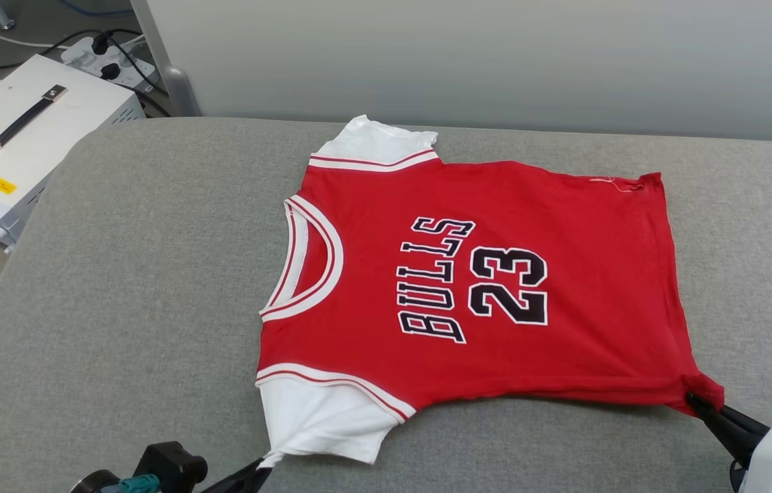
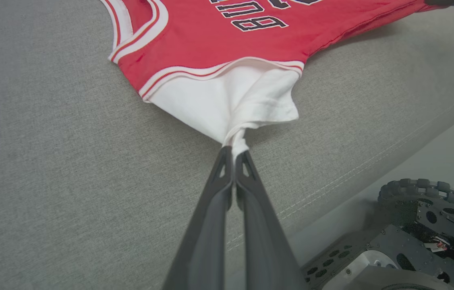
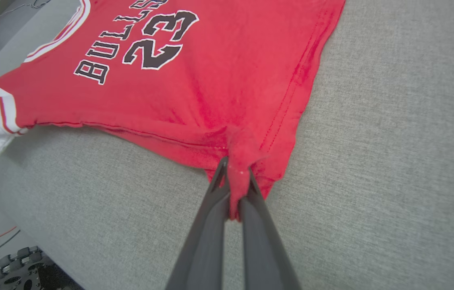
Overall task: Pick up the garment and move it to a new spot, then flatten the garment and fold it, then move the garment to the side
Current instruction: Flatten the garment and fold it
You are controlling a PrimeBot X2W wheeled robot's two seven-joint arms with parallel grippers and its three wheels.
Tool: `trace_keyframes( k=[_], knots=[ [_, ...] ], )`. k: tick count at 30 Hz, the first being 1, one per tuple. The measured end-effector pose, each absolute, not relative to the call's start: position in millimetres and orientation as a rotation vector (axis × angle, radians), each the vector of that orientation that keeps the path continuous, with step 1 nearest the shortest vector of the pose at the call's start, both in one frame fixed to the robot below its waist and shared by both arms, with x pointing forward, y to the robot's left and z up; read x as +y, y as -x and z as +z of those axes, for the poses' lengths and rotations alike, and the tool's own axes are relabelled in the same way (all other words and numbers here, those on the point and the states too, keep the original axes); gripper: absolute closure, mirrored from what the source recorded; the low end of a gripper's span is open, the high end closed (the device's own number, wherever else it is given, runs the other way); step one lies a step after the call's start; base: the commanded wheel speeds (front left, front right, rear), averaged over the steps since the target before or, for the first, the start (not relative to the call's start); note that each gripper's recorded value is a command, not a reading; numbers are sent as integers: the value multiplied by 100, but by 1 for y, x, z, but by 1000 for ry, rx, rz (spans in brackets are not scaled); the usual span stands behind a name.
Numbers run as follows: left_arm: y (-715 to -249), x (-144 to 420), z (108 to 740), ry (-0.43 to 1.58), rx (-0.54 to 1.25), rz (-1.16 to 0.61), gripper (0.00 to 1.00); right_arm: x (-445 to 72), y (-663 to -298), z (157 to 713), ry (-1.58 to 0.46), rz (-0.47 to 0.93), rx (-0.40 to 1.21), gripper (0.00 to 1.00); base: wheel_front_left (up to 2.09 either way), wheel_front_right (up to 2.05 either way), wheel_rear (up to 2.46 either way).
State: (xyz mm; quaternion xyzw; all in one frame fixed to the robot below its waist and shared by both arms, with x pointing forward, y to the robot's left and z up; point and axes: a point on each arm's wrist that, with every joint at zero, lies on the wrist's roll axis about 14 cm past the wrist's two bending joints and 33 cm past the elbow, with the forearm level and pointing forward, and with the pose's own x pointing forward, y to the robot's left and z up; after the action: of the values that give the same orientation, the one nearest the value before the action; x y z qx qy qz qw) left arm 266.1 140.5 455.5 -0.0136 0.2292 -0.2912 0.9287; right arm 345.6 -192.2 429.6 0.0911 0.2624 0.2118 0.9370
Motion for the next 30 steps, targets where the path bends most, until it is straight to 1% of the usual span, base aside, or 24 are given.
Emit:
trace_keyframes(
  k=[3,6,9,13,19,30],
  knots=[
    [-271,143,459,25,446,-589,100,-195,-342,430,-201,424,538,100,0,0,0],
    [-280,146,465,16,413,-581,100,-197,-347,435,-226,407,517,100,0,0,0],
    [-296,149,474,-3,378,-576,100,-197,-355,443,-268,399,493,100,0,0,0],
    [-326,154,491,-46,318,-586,100,-198,-363,447,-272,403,495,100,0,0,0],
    [-372,153,508,-110,278,-620,100,-193,-390,455,-238,429,485,100,0,0,0],
    [-453,153,500,-168,300,-623,100,-188,-437,440,-206,413,524,100,0,0,0]
  ],
)
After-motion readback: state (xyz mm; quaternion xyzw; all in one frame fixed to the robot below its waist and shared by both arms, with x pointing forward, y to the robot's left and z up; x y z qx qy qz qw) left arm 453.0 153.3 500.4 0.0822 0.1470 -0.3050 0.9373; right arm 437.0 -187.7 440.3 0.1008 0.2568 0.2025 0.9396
